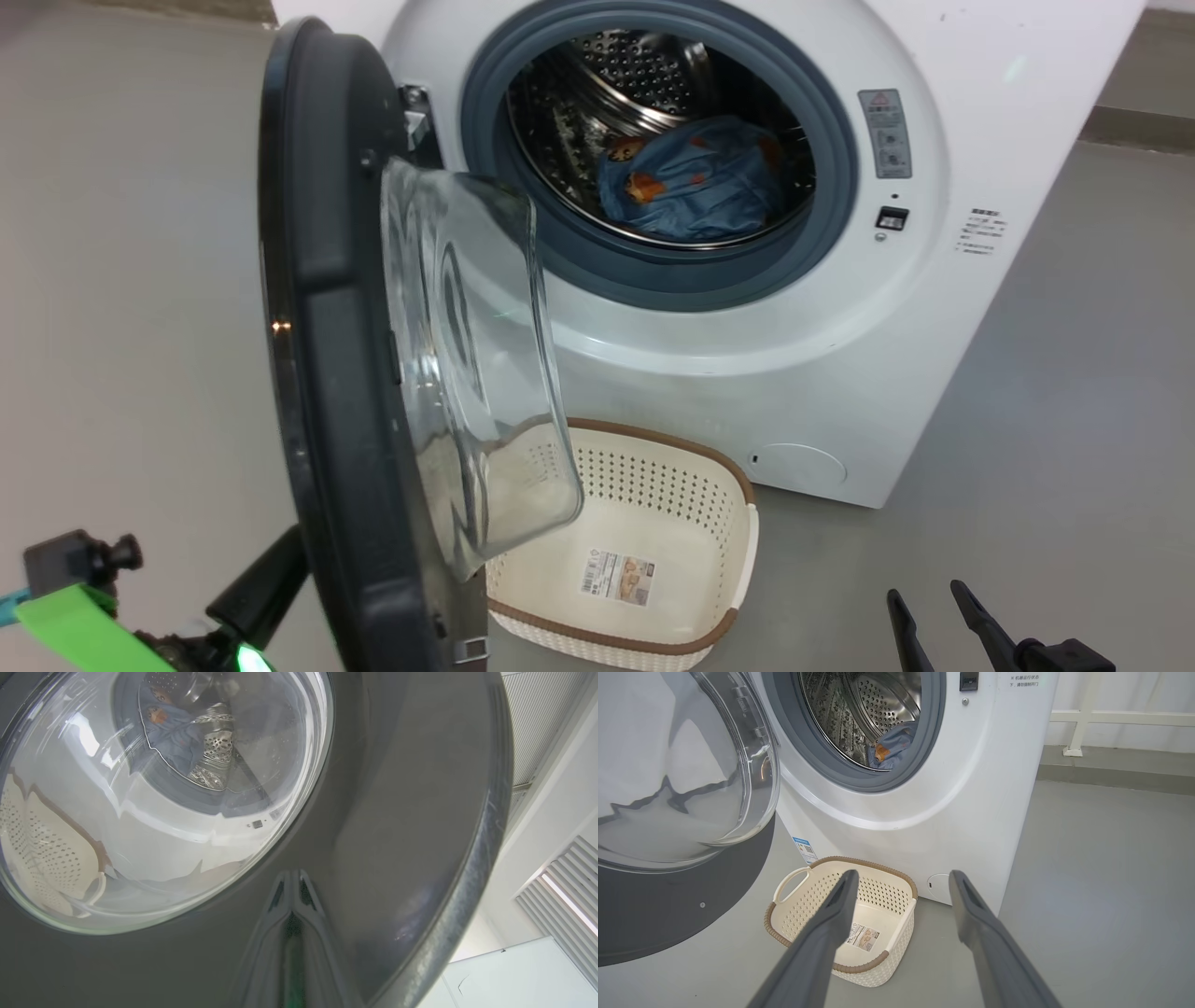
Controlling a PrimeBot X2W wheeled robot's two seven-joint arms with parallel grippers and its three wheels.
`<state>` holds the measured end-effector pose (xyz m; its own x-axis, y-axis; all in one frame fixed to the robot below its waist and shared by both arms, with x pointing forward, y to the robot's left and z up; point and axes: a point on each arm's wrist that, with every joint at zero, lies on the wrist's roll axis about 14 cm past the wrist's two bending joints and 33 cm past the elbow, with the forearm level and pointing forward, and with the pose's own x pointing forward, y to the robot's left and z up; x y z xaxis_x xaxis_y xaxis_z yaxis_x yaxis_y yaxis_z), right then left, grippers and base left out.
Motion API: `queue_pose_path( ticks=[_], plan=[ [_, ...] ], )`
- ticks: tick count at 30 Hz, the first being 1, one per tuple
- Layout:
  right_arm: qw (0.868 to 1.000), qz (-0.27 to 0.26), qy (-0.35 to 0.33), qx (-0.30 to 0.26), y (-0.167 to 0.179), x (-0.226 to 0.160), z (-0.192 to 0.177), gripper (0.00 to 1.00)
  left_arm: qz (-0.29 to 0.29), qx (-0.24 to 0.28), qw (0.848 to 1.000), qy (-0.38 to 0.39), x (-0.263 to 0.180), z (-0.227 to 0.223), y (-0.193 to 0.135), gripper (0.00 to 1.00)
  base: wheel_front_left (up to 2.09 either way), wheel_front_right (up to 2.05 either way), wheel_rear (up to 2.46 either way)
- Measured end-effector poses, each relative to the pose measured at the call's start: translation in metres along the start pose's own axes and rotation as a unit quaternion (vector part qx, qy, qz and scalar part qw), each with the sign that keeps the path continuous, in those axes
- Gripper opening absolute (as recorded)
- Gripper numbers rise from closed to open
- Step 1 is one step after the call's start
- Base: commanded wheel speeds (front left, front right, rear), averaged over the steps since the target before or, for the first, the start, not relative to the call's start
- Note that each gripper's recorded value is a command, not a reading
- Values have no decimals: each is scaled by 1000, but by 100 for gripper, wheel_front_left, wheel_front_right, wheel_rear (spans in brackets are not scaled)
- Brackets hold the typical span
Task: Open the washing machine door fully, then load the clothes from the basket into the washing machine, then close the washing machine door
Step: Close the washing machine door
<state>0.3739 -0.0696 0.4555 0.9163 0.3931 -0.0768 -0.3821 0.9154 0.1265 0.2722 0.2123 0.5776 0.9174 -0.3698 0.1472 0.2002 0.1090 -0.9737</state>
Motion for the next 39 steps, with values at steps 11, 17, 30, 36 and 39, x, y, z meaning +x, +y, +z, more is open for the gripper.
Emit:
queue_pose_path(
  ticks=[11, 17, 30, 36, 39],
  plan=[
    [999, -37, -7, 3, -20, -16, 3, 100, -15, -17, 998, 53, 32, -32, -1, 0, 0, 0, 0],
    [998, -64, -10, 5, -35, -28, 3, 100, -19, -40, 996, 81, 52, -49, 5, 0, 0, 0, 0],
    [992, -123, -10, 12, -65, -54, 0, 100, -54, -62, 985, 154, 127, -88, -5, 0, 0, 0, 0],
    [989, -148, -15, 15, -78, -62, 2, 100, -56, -67, 981, 172, 161, -101, -5, 0, 0, 0, 0],
    [987, -162, -13, 16, -85, -68, 0, 100, -52, -66, 981, 176, 176, -105, -3, 0, 0, 0, 0]
  ],
)
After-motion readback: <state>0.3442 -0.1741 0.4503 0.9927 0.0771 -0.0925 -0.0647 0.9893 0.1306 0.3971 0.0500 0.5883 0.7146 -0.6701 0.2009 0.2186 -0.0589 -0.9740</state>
